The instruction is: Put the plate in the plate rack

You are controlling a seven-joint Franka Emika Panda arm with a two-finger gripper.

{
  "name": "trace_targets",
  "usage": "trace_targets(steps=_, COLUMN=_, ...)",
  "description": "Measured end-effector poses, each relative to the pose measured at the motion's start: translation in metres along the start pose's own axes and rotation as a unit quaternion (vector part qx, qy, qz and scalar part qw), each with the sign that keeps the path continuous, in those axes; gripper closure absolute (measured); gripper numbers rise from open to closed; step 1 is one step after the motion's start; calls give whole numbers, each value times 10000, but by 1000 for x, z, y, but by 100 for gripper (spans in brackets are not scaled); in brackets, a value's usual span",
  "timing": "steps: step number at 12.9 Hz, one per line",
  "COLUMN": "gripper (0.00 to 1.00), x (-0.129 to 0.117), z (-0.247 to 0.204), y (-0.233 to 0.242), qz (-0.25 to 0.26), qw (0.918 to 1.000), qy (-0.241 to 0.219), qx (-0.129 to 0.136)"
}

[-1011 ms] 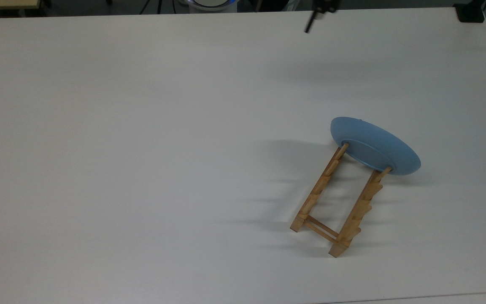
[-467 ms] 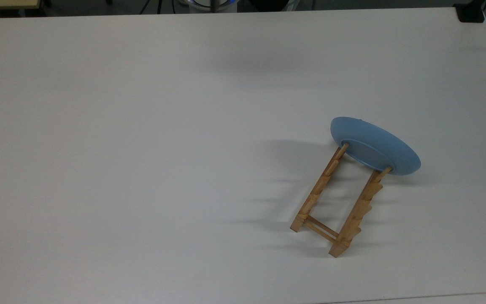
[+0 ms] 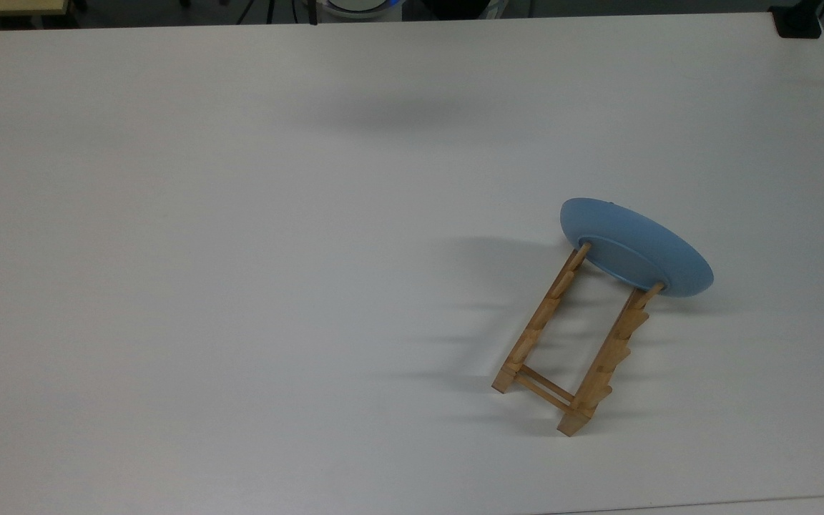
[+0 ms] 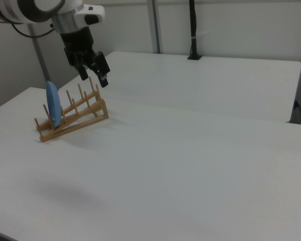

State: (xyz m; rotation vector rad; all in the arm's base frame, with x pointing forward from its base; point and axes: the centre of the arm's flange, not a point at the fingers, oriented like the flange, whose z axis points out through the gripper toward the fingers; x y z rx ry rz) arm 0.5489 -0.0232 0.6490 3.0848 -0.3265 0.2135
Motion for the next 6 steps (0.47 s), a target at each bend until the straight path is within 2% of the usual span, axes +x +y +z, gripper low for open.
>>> trace_targets(steps=4, gripper=0, x=4, z=7, y=3, qz=-722, qw=9974, qy=-36, qx=-7)
trace_targets(steps=6, gripper=0, x=6, z=10, y=6, qz=-881, qw=9961, qy=-58, qx=33)
